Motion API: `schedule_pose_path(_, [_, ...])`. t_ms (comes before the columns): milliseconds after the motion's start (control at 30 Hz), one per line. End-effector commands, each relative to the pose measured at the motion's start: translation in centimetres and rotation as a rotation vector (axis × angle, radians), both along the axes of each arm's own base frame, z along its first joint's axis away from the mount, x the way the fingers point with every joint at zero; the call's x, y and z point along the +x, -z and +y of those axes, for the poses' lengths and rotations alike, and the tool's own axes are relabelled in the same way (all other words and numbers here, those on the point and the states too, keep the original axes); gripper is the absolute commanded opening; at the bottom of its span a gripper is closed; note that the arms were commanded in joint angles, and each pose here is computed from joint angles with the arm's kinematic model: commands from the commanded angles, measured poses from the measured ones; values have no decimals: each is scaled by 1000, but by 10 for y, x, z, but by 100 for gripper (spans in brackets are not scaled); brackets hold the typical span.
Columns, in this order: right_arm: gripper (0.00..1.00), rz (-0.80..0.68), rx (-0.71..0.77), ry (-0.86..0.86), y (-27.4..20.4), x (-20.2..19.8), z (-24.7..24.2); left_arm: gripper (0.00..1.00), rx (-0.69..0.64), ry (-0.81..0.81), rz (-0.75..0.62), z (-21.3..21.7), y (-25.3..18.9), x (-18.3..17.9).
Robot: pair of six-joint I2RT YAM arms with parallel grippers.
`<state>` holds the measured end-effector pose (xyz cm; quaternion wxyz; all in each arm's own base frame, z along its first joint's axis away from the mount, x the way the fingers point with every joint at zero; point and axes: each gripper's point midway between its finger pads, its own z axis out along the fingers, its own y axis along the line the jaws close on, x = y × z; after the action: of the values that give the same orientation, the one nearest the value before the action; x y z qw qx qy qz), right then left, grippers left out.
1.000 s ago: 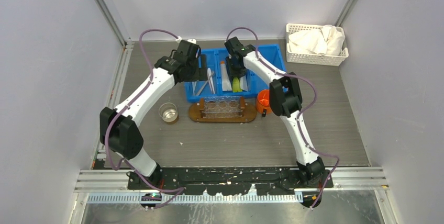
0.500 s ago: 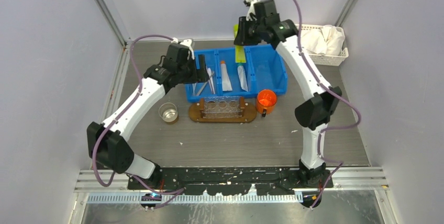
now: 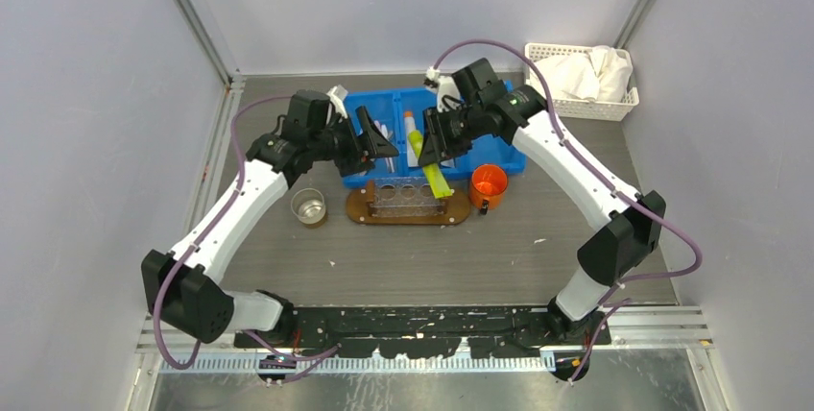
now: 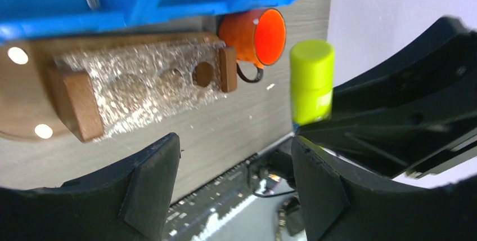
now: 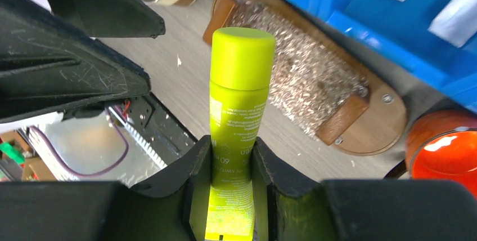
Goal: Prepare toiletry sets of a toothbrush and toothpaste on the tray
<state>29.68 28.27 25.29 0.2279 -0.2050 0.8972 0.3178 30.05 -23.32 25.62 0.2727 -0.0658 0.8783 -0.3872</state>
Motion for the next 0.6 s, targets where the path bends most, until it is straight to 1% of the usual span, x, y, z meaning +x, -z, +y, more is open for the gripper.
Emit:
schedule_pose_path(0, [35, -64, 40, -64, -26, -28, 9, 74, -179, -42, 154, -9, -20, -26])
schedule_pose_path(67, [35, -60, 34, -77, -23, -33, 14, 75, -193, -67, 212, -8, -16, -32])
schedule_pose_path(200, [35, -40, 28, -102, -16, -43, 23, 76, -180, -133, 285, -1, -10, -39])
schedule_pose_path(267, [35, -32, 27, -116, -12, -47, 29, 74, -200, -163, 323, 0, -10, -42])
schedule_pose_path(333, [34, -24, 26, -125, -10, -50, 34, 73, -208, -195, 341, 0, -10, -43])
schedule_pose_path(433, [34, -22, 25, -141, -8, -56, 42, 71, -181, -254, 378, 7, -6, -45])
schedule_pose_path(567, [34, -27, 38, -159, -9, -62, 53, 70, -197, -257, 389, 2, -4, -43])
